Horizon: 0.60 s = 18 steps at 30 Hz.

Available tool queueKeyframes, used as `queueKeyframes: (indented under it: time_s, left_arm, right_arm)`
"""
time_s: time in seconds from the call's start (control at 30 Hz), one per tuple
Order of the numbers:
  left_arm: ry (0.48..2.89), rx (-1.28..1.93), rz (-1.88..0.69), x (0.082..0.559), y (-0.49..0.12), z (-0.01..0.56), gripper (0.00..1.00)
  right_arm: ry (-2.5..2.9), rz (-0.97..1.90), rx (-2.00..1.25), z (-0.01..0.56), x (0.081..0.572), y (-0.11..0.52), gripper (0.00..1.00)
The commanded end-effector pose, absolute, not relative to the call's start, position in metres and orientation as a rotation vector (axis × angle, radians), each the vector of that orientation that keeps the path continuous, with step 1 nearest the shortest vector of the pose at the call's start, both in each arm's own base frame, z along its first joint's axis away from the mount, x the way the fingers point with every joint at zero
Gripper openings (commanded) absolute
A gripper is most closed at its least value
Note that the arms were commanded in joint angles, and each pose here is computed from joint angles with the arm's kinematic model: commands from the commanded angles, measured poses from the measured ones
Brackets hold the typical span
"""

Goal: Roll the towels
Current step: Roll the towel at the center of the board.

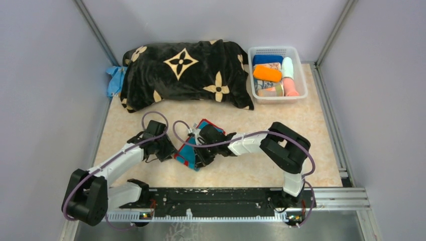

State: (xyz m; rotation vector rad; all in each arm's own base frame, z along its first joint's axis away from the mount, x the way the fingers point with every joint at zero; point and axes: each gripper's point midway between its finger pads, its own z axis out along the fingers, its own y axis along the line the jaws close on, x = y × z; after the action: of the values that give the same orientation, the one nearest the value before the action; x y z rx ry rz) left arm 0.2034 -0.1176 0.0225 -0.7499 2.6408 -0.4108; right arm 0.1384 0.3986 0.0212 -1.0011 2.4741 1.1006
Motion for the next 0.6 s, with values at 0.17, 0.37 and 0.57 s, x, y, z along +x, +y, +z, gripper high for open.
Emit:
queueKeyframes:
  time_s: [0.17, 0.37, 0.57]
  left_arm:
    - [2.655, -0.705, -0.458, 0.206, -0.124, 0.029, 0.5]
    - [2.653, -0.685, -0.461, 0.21, -0.126, 0.032, 0.54]
    - [2.567, -0.637, -0.478, 0.219, -0.123, 0.06, 0.68]
  right_arm:
    - [2.531, 1.269, -0.927, 0.026, 0.131, 0.393, 0.0]
    - [2.542, 1.46, -0.788, 0.035, 0.139, 0.392, 0.0]
    - [2.604, 1.555, -0.653, 0.03, 0.149, 0.383, 0.0]
